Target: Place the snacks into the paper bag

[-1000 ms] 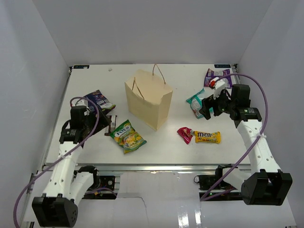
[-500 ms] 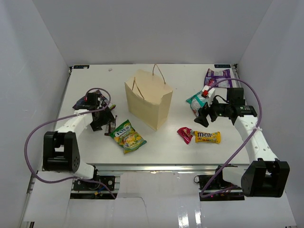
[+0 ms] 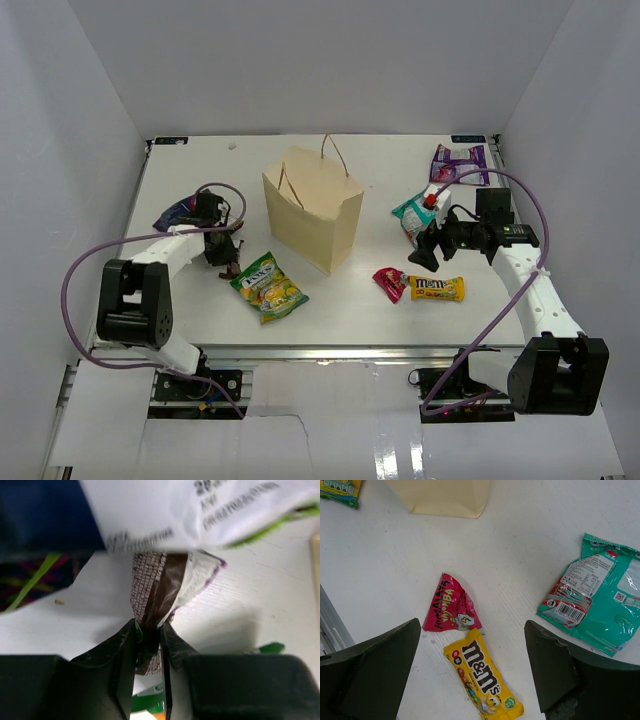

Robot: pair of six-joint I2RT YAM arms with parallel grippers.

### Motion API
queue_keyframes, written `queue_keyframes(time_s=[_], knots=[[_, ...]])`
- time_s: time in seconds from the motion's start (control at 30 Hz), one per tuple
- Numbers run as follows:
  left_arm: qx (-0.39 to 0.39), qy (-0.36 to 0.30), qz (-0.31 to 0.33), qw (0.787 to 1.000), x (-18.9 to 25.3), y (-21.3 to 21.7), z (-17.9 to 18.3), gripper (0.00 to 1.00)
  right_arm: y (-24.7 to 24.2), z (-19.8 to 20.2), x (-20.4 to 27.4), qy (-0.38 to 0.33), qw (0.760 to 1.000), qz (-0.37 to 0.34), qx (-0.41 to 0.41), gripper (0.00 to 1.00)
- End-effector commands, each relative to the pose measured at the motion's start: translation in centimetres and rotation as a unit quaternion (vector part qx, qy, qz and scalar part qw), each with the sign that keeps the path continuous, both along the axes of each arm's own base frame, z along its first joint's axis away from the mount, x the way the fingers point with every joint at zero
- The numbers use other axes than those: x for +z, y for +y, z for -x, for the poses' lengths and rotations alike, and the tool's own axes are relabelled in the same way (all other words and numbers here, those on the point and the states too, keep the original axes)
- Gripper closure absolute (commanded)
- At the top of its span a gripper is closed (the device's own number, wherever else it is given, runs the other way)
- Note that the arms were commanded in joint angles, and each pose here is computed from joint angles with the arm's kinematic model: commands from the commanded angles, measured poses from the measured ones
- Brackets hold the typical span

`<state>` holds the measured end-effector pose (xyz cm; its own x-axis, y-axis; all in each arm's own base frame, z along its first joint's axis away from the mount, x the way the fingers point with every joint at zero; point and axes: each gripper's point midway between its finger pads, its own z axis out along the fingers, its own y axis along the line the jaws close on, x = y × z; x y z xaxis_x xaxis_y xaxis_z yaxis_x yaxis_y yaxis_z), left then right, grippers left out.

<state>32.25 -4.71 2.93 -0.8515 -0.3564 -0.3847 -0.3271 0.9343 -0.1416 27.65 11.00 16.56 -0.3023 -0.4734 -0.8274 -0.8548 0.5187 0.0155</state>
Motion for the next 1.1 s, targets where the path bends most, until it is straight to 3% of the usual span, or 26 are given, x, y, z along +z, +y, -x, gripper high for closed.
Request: queue_keyframes(time_s=[0.0, 0.2, 0.33, 0.5, 0.57, 0.67, 0.7, 0.77, 0.87, 1.07], knots=[[0.002, -0.082, 0.002, 0.997, 4.8, 0.2, -0.5, 0.68, 0.2, 0.1, 0.2, -0.006, 1.0, -0.004, 0.009, 0.1], [0.027, -0.212, 0.061, 0.975, 13.6, -0.8, -0.7, 0.7, 0.1, -0.1, 0.4, -0.007, 1.0, -0.003, 0.008, 0.1], [0.048, -0.304, 0.092, 0.947, 21.6, -1.1, -2.4, 0.71, 0.1, -0.4, 0.6, -0.009, 1.0, -0.002, 0.007, 0.1], [0.035, -0.336, 0.105, 0.935, 26.4, -1.8, -4.9, 0.71, 0.0, -0.5, 0.7, -0.014, 1.0, 0.001, 0.005, 0.1], [0.016, -0.289, 0.103, 0.952, 25.4, -2.4, -5.3, 0.66, -0.1, -0.4, 0.5, -0.013, 1.0, 0.004, 0.002, 0.1], [0.019, -0.2, 0.081, 0.976, 20.8, -1.9, -3.3, 0.43, -0.5, -0.2, 0.1, -0.013, 1.0, 0.015, -0.003, 0.1], [0.021, -0.183, 0.076, 0.98, 19.3, -1.7, -2.5, 0.31, -0.7, -0.3, -0.1, -0.013, 1.0, 0.02, -0.007, 0.1], [0.039, -0.134, 0.05, 0.989, 14.8, -0.6, 0.0, 0.24, -0.8, -0.1, -0.6, -0.007, 1.0, 0.02, -0.008, 0.1], [0.049, -0.078, 0.029, 0.995, 9.9, 0.1, 1.8, 0.22, -0.6, -0.1, -0.9, 0.0, 1.0, 0.015, -0.004, 0.1], [0.047, -0.067, 0.028, 0.996, 6.2, -0.1, 0.4, 0.26, -0.4, -0.7, -0.6, 0.004, 1.0, 0.009, -0.001, 0.1]])
